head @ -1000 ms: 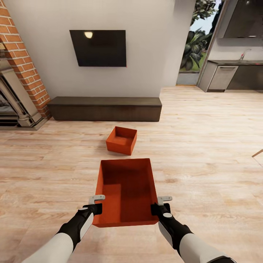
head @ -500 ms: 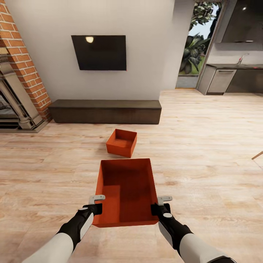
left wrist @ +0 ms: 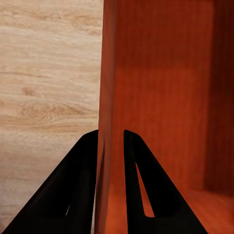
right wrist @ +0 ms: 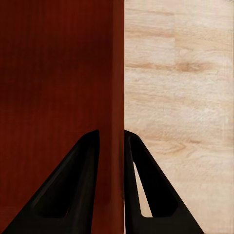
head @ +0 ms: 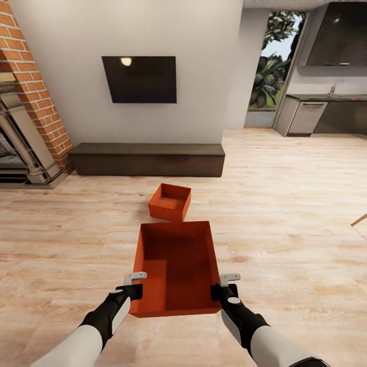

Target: Move the two storage containers from the living room to the garage. In the garage, place one container on the floor and stack the other container on top of it (either order is fine).

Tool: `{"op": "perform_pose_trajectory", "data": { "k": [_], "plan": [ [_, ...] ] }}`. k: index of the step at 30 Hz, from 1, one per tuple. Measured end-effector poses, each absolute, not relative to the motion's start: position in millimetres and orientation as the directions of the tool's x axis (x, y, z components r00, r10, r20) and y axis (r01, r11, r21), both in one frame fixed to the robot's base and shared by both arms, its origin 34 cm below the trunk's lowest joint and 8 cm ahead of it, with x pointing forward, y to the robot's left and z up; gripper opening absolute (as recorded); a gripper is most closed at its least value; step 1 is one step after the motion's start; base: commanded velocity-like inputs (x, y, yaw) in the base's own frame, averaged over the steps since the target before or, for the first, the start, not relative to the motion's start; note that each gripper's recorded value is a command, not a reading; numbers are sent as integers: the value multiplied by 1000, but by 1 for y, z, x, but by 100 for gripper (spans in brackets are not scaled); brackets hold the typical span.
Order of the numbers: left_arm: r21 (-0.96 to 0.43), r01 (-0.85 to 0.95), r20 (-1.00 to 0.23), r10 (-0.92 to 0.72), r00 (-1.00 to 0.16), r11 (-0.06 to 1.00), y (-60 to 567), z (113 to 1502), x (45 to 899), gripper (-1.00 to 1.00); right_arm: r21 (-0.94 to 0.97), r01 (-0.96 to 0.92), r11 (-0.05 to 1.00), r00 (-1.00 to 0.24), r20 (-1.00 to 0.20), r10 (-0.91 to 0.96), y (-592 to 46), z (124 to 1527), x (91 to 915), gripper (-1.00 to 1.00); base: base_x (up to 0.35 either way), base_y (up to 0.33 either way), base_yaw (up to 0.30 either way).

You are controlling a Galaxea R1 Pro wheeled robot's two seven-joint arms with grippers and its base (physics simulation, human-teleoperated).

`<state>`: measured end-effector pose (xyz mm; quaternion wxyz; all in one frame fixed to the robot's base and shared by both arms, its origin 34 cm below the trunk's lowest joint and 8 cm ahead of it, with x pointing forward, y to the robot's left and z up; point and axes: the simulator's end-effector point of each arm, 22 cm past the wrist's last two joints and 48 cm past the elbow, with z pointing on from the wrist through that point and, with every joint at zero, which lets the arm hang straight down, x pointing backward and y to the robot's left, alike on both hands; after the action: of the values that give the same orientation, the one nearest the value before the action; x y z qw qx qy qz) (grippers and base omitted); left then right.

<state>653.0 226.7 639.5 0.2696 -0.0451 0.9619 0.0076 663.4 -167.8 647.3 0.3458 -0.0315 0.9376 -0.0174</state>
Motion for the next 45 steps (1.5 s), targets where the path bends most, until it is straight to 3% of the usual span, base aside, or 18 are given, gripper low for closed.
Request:
{"op": "perform_pose_trajectory", "data": {
  "k": [45],
  "plan": [
    [-15,-89,-579,-81,-811,996,227,677,672,-100,-56,-41,998,-711,-700,-69,-168,685,681,-100,0,0,0]
  ]
}}
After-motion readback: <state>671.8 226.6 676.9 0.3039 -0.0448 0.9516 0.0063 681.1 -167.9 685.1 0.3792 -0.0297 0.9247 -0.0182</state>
